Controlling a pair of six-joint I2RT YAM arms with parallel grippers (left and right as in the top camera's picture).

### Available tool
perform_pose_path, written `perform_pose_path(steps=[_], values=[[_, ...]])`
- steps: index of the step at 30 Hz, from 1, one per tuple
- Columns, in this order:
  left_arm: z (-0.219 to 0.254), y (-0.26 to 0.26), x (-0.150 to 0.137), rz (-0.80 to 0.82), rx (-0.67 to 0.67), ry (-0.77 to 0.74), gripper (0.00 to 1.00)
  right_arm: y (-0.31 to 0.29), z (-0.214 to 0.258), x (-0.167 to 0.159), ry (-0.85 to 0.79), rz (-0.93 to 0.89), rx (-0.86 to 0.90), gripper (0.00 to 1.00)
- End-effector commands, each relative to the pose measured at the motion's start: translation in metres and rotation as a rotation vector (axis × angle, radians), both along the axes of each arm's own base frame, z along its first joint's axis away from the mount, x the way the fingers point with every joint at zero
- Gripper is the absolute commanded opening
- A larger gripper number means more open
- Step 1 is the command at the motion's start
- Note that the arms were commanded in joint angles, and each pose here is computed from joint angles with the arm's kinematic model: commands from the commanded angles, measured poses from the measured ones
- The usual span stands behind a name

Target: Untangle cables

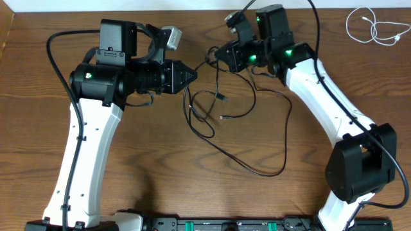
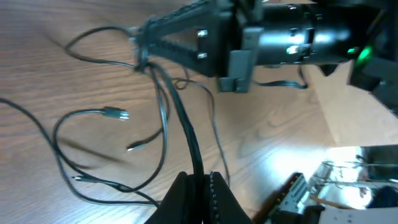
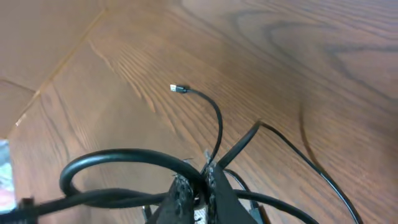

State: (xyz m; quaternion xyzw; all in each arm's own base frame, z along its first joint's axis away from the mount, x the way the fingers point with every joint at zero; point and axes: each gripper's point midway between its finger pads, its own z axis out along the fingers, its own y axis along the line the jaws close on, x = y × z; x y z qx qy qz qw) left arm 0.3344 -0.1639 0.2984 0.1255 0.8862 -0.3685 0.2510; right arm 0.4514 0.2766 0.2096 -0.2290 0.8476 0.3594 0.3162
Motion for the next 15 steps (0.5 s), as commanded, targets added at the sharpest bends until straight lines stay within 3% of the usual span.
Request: perform_pose_path(steps=[1,3,7,9,10,11,15], values=[[-0.005,0.017,0.007,0.076,0.11,-0.038,0.08,-0.022,0.018,0.006,0.004,-0.079,0.011,0.01],[-0.018,0.033,0.015,0.141,0.199,-0.034,0.09,-0.025,0.019,-0.004,0.037,-0.079,-0.003,0.01],[-0.035,0.049,0.026,0.203,0.296,-0.016,0.41,-0.037,0.017,-0.022,0.107,-0.105,-0.055,0.01],[-0.042,0.05,0.03,0.207,0.308,-0.002,0.51,-0.052,0.008,-0.029,0.167,-0.186,-0.119,0.01],[-0.052,0.047,0.034,0.195,0.306,0.027,0.54,-0.081,-0.01,-0.037,0.28,-0.355,-0.222,0.01],[-0.053,0.044,0.034,0.183,0.291,0.032,0.54,-0.087,-0.015,-0.039,0.325,-0.414,-0.234,0.01],[-0.049,0.018,0.028,0.033,0.209,-0.002,0.54,-0.092,-0.018,-0.038,0.391,-0.521,-0.207,0.01]])
